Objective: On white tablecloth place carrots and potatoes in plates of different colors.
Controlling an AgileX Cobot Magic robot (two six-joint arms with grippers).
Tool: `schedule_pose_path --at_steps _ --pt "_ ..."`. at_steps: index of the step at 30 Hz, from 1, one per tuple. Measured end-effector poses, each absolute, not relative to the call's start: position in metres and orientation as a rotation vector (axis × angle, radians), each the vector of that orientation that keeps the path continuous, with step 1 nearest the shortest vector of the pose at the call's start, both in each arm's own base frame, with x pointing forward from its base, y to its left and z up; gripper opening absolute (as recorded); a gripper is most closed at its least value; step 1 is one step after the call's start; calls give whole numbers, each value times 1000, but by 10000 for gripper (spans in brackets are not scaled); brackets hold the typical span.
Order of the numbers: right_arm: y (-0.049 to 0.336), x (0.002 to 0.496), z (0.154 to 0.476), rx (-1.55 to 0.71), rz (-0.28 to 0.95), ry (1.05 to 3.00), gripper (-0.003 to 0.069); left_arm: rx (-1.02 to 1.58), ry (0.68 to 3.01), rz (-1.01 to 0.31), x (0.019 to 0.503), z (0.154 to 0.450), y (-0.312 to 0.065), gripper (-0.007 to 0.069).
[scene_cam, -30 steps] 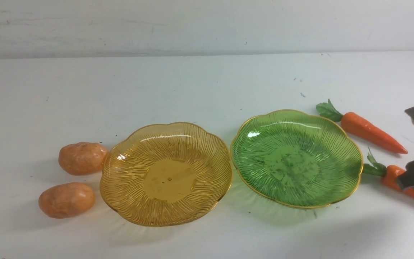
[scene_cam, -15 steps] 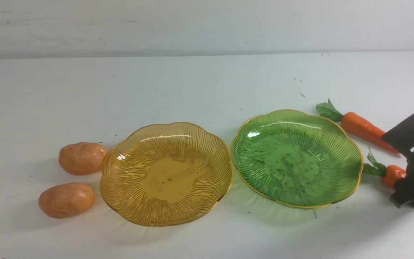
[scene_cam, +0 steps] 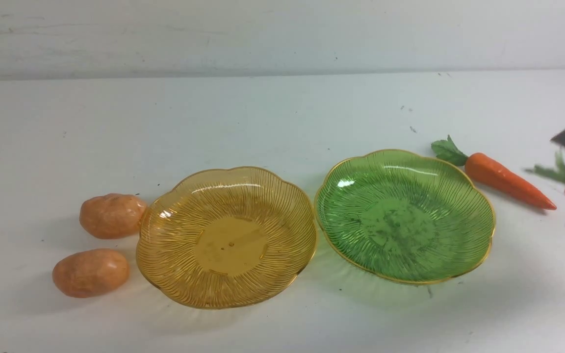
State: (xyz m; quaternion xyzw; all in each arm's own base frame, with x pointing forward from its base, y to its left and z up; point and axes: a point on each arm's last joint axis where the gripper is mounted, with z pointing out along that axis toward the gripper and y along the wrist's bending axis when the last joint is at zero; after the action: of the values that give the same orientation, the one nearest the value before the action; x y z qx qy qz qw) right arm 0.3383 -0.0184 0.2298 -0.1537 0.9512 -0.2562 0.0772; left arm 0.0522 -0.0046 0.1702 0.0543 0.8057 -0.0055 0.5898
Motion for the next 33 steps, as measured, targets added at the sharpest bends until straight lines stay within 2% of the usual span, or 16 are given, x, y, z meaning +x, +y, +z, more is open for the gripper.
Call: schedule_pose_path --at_steps 3,5,6,7,8,10,12,15,18,20,22,24,26,29,31,33 --pt "-12 341 284 -211 -625 2773 261 127 1876 -13 52 170 -5 -3" --pt "-2 341 302 -115 -428 2752 261 127 1876 -13 52 170 -5 -3" --pt "1 342 305 -98 -363 2747 261 127 1876 -13 52 170 -5 -3" --pt "16 345 306 -81 -143 2733 261 127 1876 -13 52 170 -5 -3" --pt "25 347 304 -93 -27 2726 261 127 1876 -13 52 170 -5 -3" --pt "45 354 294 -161 129 2719 261 127 1876 -13 52 170 -5 -3" --pt "67 360 281 -254 219 2714 261 127 1876 -13 52 170 -5 -3" --pt "100 369 254 -372 266 2733 261 127 1876 -13 52 170 -5 -3" --pt "128 374 225 -479 261 2748 261 127 1876 -13 52 170 -5 -3" --pt "138 376 212 -529 241 2757 265 127 1876 -13 52 170 -5 -3" --pt "141 376 207 -552 226 2757 304 127 1876 -13 52 170 -5 -3" --pt "141 377 206 -558 218 2754 366 127 1876 -13 52 170 -5 -3" --pt "140 378 207 -570 203 2750 473 127 1876 -13 52 170 -5 -3" --pt "139 380 218 -608 166 2764 584 127 1876 -13 52 170 -5 -3" --pt "136 384 232 -658 86 2762 592 127 1876 -13 52 170 -5 -3" --pt "132 389 244 -691 -4 2742 550 127 1876 -13 52 170 -5 -3"
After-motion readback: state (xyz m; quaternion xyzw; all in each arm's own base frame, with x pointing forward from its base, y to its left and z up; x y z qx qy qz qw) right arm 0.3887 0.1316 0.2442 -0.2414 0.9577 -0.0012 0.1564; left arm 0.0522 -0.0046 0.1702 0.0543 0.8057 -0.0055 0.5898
